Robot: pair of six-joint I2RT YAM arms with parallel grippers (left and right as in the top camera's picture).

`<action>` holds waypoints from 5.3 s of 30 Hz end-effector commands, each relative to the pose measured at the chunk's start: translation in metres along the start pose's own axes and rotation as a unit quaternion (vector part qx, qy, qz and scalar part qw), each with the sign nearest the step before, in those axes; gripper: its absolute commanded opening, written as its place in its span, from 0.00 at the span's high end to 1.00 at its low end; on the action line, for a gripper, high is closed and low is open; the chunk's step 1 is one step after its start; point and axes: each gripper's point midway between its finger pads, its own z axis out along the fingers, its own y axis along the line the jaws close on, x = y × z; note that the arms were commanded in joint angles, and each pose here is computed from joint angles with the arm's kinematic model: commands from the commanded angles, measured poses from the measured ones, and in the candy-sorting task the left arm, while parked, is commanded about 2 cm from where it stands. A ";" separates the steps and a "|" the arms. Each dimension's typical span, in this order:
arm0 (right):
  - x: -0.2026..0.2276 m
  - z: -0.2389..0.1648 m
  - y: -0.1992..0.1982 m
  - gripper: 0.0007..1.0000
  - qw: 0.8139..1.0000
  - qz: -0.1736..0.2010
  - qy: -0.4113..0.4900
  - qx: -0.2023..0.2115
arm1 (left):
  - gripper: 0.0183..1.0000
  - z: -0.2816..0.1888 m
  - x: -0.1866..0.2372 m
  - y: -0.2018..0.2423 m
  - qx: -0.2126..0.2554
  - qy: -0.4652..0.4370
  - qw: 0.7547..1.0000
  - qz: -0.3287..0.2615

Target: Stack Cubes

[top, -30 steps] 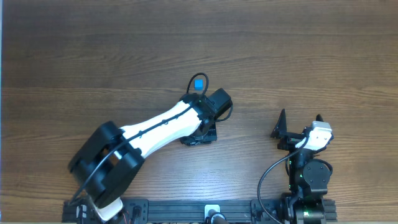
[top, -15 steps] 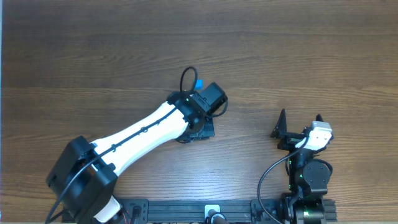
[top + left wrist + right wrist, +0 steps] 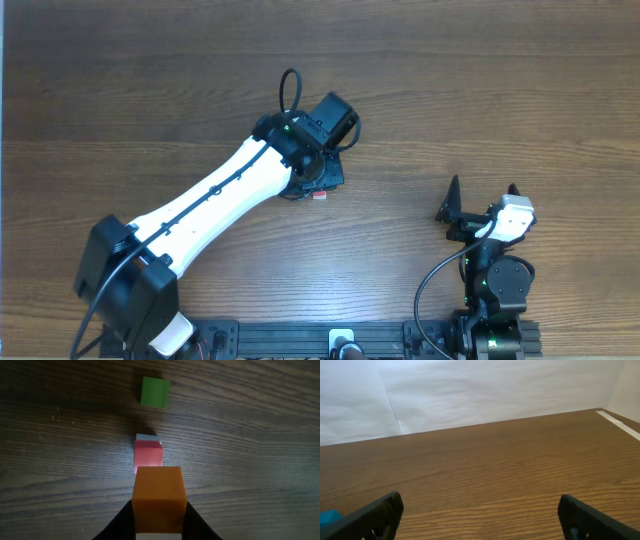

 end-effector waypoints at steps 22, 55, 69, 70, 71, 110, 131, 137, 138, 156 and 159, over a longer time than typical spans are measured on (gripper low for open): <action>0.001 0.000 -0.001 0.01 1.000 0.004 -0.002 0.002 | 0.85 0.033 0.005 0.007 -0.038 0.036 0.998 0.022; 0.001 0.000 -0.001 0.01 1.000 0.004 -0.002 0.002 | 0.84 0.042 0.003 0.006 -0.037 0.042 0.998 0.020; 0.001 0.000 -0.001 0.01 1.000 0.004 -0.002 0.002 | 0.84 0.045 0.004 0.006 -0.038 0.046 0.998 0.020; 0.001 0.000 0.000 0.01 1.000 0.004 -0.002 0.002 | 0.84 0.045 0.004 0.006 -0.038 0.046 0.998 0.020; 0.001 0.000 -0.001 0.01 1.000 0.004 -0.002 0.002 | 0.84 0.045 0.004 0.006 -0.038 0.045 0.998 0.020; 0.001 0.000 -0.001 0.01 1.000 0.004 -0.002 0.002 | 0.69 0.045 0.002 0.003 -0.032 0.042 0.998 0.027; 0.001 0.000 -0.001 0.01 1.000 0.004 -0.002 0.002 | 0.21 0.045 0.000 0.004 -0.034 0.037 0.998 0.027; 0.001 0.000 -0.001 0.01 1.000 0.004 -0.002 0.002 | 0.00 0.040 -0.007 0.011 -0.054 0.011 0.998 -0.002; 0.001 0.000 -0.001 0.01 1.000 0.004 -0.002 0.002 | 0.00 0.035 -0.010 0.012 -0.056 -0.003 0.998 -0.006; 0.001 0.000 -0.001 0.01 1.000 0.004 -0.002 0.002 | 0.00 -0.259 -0.050 0.099 0.185 -0.409 0.894 0.001; 0.001 0.000 0.000 0.01 1.000 0.004 -0.002 0.002 | 0.00 -0.266 -0.043 0.129 0.210 -0.472 0.855 0.038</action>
